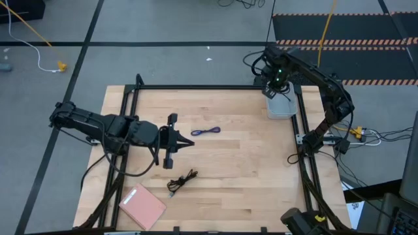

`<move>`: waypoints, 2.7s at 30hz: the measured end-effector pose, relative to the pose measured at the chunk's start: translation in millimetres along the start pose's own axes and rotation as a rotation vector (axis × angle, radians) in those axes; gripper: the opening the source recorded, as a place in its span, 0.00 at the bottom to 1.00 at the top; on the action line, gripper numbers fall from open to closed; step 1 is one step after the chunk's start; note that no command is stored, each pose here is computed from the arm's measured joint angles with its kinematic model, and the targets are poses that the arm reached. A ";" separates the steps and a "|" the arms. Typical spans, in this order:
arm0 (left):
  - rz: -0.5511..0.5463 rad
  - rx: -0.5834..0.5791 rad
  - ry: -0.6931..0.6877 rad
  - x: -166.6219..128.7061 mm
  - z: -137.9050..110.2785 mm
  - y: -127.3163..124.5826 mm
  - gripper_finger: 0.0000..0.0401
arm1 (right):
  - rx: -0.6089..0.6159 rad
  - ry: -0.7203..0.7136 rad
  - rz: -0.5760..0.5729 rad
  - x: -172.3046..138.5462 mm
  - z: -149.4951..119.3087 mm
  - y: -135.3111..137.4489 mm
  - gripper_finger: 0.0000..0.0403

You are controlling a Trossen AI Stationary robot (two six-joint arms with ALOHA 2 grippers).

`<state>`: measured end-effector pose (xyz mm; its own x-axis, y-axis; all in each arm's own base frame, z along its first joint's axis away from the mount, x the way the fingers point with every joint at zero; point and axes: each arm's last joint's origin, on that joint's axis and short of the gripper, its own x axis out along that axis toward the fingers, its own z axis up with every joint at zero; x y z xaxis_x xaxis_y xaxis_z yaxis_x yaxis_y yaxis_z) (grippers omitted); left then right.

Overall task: Pick and place USB-C Cables
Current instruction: Put the right black charger cable into the white bin, then adjust the black charger cable in the white bin

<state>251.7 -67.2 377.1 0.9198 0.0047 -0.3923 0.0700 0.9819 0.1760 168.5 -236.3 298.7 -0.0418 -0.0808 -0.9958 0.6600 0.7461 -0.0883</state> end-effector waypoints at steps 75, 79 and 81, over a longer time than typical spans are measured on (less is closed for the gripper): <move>-0.007 0.009 -0.003 -0.5 0.3 -1.9 0.05 | 0.176 -0.201 -0.174 83.8 -37.2 -5.6 0.41; -0.007 0.010 -0.003 -0.5 0.3 -1.9 0.05 | 0.196 -0.265 -0.184 68.1 -44.0 -3.7 0.42; -0.007 0.010 -0.003 -0.5 0.3 -1.9 0.05 | 0.210 -0.295 -0.188 61.3 -47.5 -3.2 0.42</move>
<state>251.2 -69.1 377.3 0.9205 -0.0024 -0.3907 0.0801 0.9799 0.1827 128.1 -212.2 236.9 0.0206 -0.4115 -0.9112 0.8017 0.5513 -0.2308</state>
